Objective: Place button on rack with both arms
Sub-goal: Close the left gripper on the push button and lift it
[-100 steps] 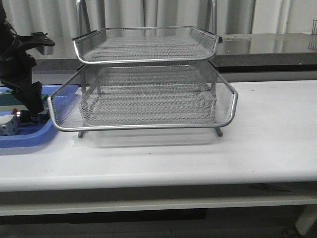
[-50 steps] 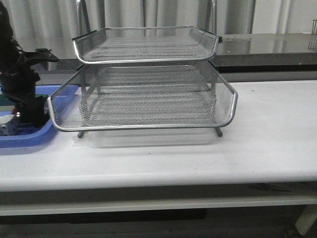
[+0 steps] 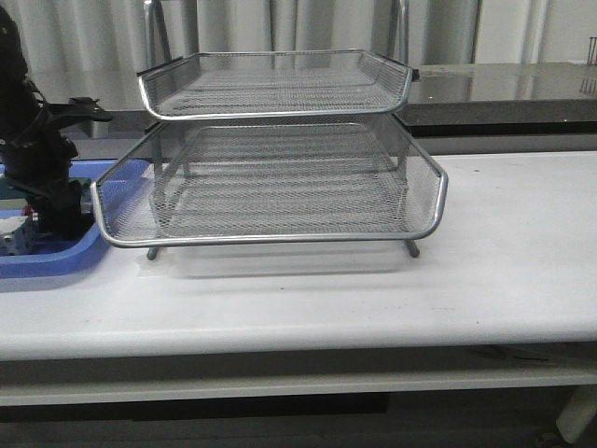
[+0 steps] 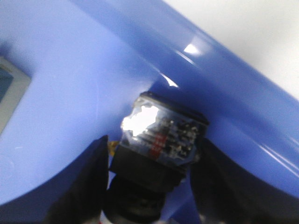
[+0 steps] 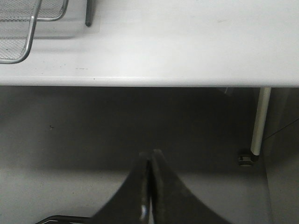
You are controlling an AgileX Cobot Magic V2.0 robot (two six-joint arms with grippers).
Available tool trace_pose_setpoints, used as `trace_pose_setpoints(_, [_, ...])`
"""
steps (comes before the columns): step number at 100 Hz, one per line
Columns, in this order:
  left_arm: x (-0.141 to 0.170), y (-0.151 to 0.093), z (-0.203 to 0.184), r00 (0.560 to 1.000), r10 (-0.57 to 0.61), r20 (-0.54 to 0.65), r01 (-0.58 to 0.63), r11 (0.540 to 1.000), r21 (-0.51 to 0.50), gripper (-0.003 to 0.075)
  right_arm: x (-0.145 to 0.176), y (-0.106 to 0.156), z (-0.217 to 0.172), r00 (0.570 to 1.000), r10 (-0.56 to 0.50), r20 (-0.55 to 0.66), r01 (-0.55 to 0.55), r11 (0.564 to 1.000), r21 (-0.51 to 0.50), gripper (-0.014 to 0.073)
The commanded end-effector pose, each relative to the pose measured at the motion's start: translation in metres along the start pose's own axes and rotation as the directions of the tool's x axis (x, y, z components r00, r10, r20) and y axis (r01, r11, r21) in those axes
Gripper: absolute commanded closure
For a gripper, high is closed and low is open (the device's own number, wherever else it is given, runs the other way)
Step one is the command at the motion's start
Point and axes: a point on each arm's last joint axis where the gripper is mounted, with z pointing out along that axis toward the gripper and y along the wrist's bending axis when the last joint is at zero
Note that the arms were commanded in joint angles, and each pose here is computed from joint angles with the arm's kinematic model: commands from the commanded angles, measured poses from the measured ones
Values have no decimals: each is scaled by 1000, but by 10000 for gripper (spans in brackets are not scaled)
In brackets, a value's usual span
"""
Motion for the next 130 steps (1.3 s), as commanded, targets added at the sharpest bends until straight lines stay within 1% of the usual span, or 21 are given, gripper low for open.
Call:
trace_pose_setpoints(1, [-12, 7, -35, 998, 1, 66, 3, 998, -61, 570, -12, 0, -7, 996, -5, 86, 5, 1000, 1, 663])
trace_pose_setpoints(9, [-15, 9, -42, 998, 3, 67, 1, 998, -60, 673, -12, 0, -7, 996, -5, 86, 5, 1000, 1, 663])
trace_pose_setpoints(16, [-19, 12, -53, 997, 7, 73, -2, 998, -64, 736, -12, 0, -7, 996, -5, 86, 5, 1000, 1, 663])
trace_pose_setpoints(18, [-20, 13, -55, 997, 8, 74, -3, 998, -64, 742, -12, 0, -7, 996, -5, 86, 5, 1000, 1, 663])
trace_pose_setpoints(29, [-26, 17, -76, 997, 6, 81, -1, 998, -66, 741, -12, 0, -7, 996, -5, 86, 5, 1000, 1, 663])
trace_pose_setpoints(40, [-32, 20, -100, 995, -37, 88, 43, 997, -63, 741, -12, 0, -7, 996, -5, 86, 5, 1000, 1, 663])
trace_pose_setpoints(47, [-34, 21, -118, 995, -40, 90, 45, 997, -62, 741, -12, 0, -7, 996, -5, 86, 5, 1000, 1, 663])
trace_pose_setpoints(54, [-38, 25, -135, 989, -72, 128, 84, 992, -93, 741, -12, 0, -7, 996, -5, 86, 5, 1000, 1, 663])
trace_pose_setpoints(63, [-42, 26, -157, 983, -65, 173, 89, 987, -134, 741, -12, 0, -7, 996, -5, 86, 5, 1000, 1, 663])
trace_pose_setpoints(69, [-43, 24, -172, 979, -60, 195, 91, 984, -152, 741, -12, 0, -7, 996, -5, 86, 5, 1000, 1, 663])
trace_pose_setpoints(80, [-42, 21, -199, 966, -96, 241, 140, 975, -174, 741, -12, 0, -7, 996, -5, 86, 5, 1000, 1, 663])
trace_pose_setpoints(86, [-41, 18, -212, 961, -91, 259, 143, 971, -189, 741, -12, 0, -7, 996, -5, 86, 5, 1000, 1, 663])
trace_pose_setpoints(100, [-39, 10, -248, 941, -91, 325, 166, 964, -209, 741, -12, 0, -7, 996, -5, 86, 5, 1000, 1, 663])
trace_pose_setpoints(108, [-38, 3, -268, 924, -99, 368, 186, 960, -210, 741, -12, 0, -7, 996, -5, 86, 5, 1000, 1, 663])
trace_pose_setpoints(116, [-39, -5, -286, 913, -83, 399, 183, 958, -219, 741, -12, 0, -7, 996, -5, 86, 5, 1000, 1, 663])
trace_pose_setpoints(130, [-47, -31, -312, 898, -28, 440, 143, 963, -229, 741, -12, 0, -7, 996, -5, 86, 5, 1000, 1, 663])
